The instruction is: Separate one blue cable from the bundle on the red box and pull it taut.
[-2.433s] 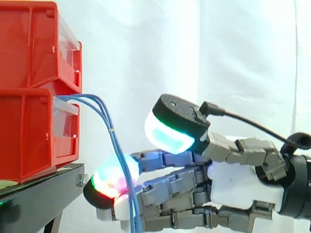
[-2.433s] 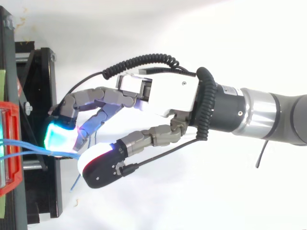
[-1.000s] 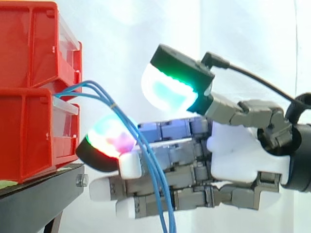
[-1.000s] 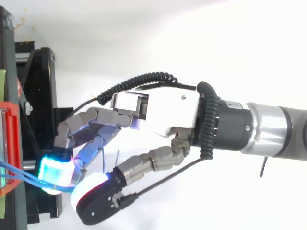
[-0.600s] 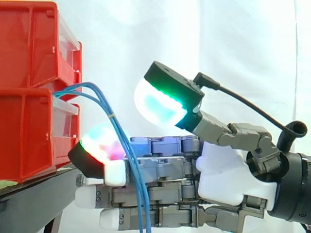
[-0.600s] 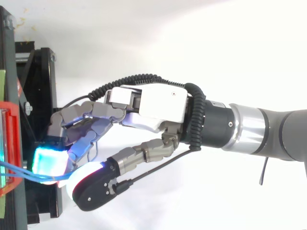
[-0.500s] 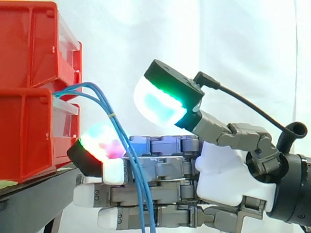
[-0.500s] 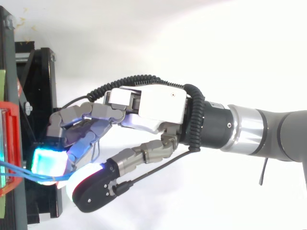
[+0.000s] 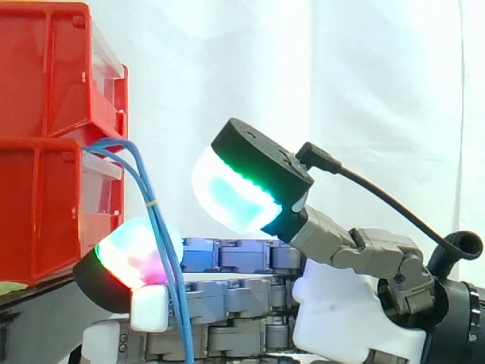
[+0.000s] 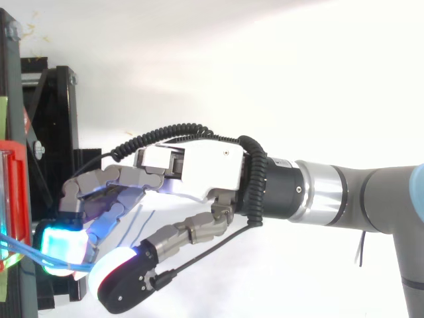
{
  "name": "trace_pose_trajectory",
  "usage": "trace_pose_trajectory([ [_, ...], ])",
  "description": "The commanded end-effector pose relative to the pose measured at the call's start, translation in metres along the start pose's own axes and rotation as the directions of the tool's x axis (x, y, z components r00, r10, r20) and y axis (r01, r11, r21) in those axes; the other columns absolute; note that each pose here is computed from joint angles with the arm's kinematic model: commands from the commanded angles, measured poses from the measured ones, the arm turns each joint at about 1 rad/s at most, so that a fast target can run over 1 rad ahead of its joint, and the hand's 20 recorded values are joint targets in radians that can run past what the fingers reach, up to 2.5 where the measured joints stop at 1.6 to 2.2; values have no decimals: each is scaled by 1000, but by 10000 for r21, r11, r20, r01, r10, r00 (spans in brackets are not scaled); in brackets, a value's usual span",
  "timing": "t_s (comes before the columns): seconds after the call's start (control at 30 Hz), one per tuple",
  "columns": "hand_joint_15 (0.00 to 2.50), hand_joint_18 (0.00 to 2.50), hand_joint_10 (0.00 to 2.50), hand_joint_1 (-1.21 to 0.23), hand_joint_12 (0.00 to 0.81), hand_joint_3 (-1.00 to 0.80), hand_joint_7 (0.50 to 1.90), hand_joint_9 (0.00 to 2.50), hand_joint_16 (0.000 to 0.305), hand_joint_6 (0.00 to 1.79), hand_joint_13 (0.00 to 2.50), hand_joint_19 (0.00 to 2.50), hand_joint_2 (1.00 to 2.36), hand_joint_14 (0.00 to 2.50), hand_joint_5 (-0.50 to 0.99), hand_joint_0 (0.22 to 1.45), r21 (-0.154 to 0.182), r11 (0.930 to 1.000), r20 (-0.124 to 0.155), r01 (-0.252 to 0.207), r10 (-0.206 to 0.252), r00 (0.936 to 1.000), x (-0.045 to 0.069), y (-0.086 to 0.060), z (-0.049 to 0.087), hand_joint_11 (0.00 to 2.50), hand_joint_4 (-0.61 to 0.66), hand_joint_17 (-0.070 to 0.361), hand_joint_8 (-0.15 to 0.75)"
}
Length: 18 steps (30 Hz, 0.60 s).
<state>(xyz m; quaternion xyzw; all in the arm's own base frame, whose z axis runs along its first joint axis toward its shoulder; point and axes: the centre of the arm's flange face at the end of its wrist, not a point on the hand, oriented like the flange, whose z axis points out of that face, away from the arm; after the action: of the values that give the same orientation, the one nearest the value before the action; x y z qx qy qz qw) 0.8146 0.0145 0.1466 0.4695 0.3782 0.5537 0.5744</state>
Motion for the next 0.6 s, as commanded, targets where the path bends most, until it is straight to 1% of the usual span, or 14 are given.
trace_pose_trajectory([
  [0.0, 261, 470, 14, -651, 296, -443, 1046, 920, 35, 579, 618, 412, 1004, 11, -103, 586, -26, 10000, -14, -66, 66, 10000, 1, -2, 1, 415, 160, 78, 266],
  [0.07, 258, 478, 14, -649, 297, -405, 895, 915, 35, 666, 620, 413, 1008, 12, -116, 593, 17, 10000, -30, -66, 66, 10000, 1, -2, 1, 405, 127, 78, 264],
  [0.2, 271, 482, 14, -647, 297, -314, 719, 874, 35, 786, 622, 411, 1015, 11, -147, 609, 17, 10000, -30, -35, 35, 10000, 2, 1, 3, 419, 105, 78, 264],
  [0.27, 277, 489, 14, -648, 298, -257, 674, 837, 35, 836, 620, 419, 1018, 11, -162, 612, -12, 10000, -30, -46, 46, 10000, 3, 2, 5, 428, 103, 79, 267],
  [0.37, 287, 493, 14, -662, 298, -216, 659, 800, 35, 864, 619, 427, 1018, 12, -169, 618, -55, 9999, -45, -91, 91, 9999, 4, 4, 7, 438, 108, 79, 265],
  [0.43, 294, 494, 14, -666, 299, -211, 632, 796, 35, 877, 620, 428, 1018, 12, -172, 619, -72, 9999, -31, -88, 88, 10000, 2, 6, 9, 437, 119, 80, 263],
  [0.5, 295, 502, 14, -670, 301, -262, 607, 796, 36, 882, 631, 438, 1016, 12, -174, 614, -74, 9999, -78, -84, 83, 9999, 2, 8, 11, 422, 150, 81, 265],
  [0.57, 299, 526, 14, -651, 303, -364, 599, 858, 36, 871, 657, 440, 1011, 14, -168, 583, -60, 10000, -124, -79, 78, 9999, 2, 9, 11, 432, 160, 82, 277],
])
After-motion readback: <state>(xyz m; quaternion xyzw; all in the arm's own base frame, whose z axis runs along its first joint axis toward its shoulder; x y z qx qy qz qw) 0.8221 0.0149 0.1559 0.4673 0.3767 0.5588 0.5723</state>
